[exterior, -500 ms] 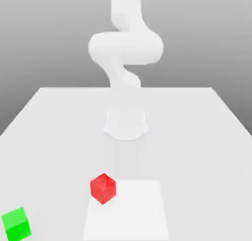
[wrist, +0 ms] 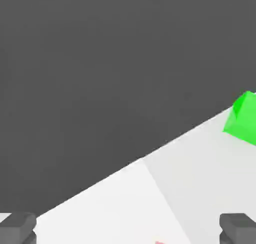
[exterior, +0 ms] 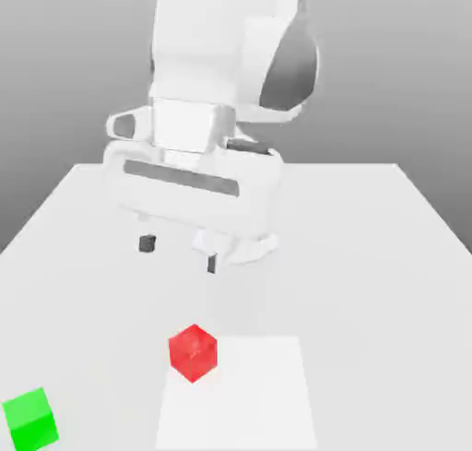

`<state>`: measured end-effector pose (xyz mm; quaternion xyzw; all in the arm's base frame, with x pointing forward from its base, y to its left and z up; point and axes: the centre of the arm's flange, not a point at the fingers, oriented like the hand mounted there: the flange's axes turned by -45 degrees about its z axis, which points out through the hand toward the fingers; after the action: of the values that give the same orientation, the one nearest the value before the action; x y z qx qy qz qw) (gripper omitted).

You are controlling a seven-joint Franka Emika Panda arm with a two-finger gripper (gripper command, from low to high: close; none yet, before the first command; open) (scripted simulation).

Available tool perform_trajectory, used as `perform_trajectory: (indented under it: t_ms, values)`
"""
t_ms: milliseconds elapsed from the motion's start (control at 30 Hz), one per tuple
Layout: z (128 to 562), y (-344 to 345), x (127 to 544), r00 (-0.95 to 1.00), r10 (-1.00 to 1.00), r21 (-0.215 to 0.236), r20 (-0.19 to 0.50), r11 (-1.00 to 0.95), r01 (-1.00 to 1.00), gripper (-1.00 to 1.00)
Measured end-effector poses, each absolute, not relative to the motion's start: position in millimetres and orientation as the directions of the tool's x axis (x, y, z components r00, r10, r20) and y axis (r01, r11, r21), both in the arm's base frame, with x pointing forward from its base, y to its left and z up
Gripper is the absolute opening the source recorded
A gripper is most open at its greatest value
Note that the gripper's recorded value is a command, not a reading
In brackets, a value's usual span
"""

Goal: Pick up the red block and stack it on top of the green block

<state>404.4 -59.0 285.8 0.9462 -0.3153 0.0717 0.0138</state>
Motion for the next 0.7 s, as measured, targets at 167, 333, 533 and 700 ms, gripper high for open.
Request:
perform_trajectory:
  t_ms: [167, 333, 533, 700]
  values:
    - [203.8, -62.9, 367.2, 0.708, -0.706, -0.005, 0.008, -0.708, -0.706, 0.00]
    - [168.8, -62.3, 366.6, 0.702, -0.712, -0.006, 0.003, -0.702, -0.712, 0.00]
    - [147.1, -62.0, 363.8, 0.704, -0.710, -0.002, 0.001, -0.704, -0.710, -1.00]
    - [150.6, -62.0, 364.7, 0.704, -0.711, -0.003, 0.003, -0.704, -0.711, -1.00]
